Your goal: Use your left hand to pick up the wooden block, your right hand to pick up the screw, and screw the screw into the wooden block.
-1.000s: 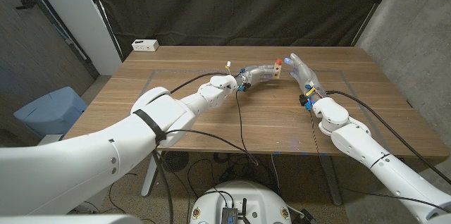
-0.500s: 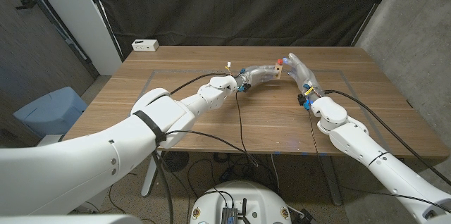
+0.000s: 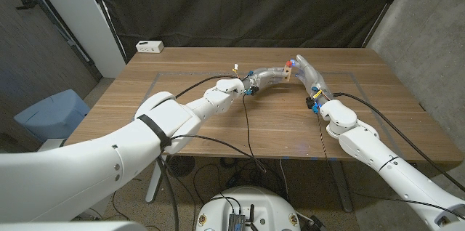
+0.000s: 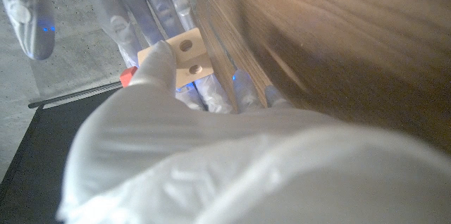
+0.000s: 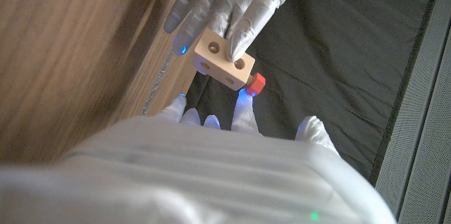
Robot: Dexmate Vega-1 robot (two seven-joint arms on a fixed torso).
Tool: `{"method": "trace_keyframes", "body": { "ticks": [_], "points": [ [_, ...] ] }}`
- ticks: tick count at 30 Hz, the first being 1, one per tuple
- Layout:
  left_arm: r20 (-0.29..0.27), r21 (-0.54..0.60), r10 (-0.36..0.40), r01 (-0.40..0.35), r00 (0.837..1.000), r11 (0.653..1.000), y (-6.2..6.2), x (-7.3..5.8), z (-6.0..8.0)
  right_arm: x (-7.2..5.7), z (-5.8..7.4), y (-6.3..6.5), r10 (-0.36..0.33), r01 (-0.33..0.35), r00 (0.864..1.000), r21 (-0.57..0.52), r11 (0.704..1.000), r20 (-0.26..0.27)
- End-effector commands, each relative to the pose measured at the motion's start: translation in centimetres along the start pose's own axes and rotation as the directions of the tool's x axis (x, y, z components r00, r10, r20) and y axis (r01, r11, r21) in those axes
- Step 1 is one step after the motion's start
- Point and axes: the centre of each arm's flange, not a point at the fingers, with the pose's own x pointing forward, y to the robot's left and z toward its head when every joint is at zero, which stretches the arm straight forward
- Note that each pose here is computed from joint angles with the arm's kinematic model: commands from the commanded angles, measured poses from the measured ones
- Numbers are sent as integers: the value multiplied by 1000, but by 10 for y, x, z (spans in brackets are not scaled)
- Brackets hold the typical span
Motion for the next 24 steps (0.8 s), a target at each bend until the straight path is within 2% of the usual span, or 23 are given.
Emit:
{"method": "trace_keyframes", "body": {
  "ticks": [1, 13, 24],
  "points": [
    [17, -2, -10, 10, 1000, 1000, -1, -2, -2, -4, 1, 4, 7, -7, 1000, -3, 1000, 2],
    [20, -7, -12, 12, 1000, 1000, -1, -4, -4, -6, 3, 6, 12, -12, 1000, -9, 1000, 6],
    [-4, -13, 4, -4, 1000, 1000, 1, -1, -4, -8, 3, 7, 6, -6, 1000, -12, 1000, 3]
  ]
}}
